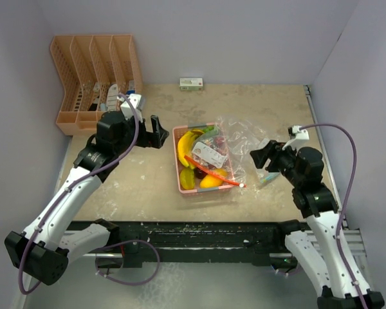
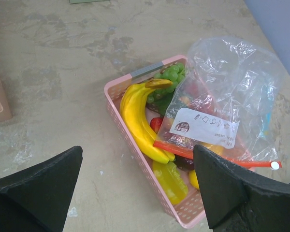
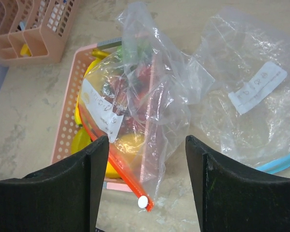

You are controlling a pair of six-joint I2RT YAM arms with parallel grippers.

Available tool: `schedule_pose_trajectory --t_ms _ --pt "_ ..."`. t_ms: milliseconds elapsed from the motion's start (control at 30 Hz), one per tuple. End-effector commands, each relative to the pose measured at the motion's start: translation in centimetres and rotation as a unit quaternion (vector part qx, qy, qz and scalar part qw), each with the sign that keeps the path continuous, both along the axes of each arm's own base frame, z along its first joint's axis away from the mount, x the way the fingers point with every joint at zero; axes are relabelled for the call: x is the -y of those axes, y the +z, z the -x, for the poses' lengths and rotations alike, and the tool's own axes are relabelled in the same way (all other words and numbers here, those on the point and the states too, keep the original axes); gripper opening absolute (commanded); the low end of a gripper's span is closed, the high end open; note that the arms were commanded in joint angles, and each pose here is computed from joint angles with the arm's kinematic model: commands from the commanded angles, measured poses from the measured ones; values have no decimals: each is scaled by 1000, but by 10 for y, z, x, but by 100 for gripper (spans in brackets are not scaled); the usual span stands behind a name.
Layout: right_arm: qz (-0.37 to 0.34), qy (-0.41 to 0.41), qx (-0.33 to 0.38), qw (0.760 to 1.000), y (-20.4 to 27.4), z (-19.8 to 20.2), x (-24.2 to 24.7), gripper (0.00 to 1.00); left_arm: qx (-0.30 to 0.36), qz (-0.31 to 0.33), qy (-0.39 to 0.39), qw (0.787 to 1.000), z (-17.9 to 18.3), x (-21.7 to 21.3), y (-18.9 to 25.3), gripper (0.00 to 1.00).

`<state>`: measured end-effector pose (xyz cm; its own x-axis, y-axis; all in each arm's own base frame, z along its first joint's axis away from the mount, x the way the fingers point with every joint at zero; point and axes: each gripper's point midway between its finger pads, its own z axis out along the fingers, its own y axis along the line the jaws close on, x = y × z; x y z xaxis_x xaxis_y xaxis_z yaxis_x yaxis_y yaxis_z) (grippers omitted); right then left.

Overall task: Place the food in the zip-top bag and seal the zipper
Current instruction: Pick up the zipper food storage bag from the bin.

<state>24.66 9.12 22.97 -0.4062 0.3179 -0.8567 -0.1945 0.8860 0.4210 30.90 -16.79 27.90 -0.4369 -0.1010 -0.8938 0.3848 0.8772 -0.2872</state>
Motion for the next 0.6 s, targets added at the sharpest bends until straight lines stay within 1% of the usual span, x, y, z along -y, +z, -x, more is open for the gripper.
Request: schedule_pose_trajectory --t_ms 0,133,267,333,433,567 --pt "45 48 25 997 27 -13 -13 66 20 36 1 999 -1 5 14 99" --pt "82 59 18 995 35 -32 -33 66 25 40 6 999 0 3 18 99" --pt "128 78 10 989 43 -45 -74 66 29 39 10 999 2 1 21 99" --pt "161 75 9 984 40 -42 -94 67 29 37 11 999 3 0 22 99" --pt "194 81 0 978 28 -31 -107 67 34 34 12 999 5 -3 25 99" --pt "223 130 -23 966 -3 -16 -132 66 32 26 16 999 7 -6 21 99"
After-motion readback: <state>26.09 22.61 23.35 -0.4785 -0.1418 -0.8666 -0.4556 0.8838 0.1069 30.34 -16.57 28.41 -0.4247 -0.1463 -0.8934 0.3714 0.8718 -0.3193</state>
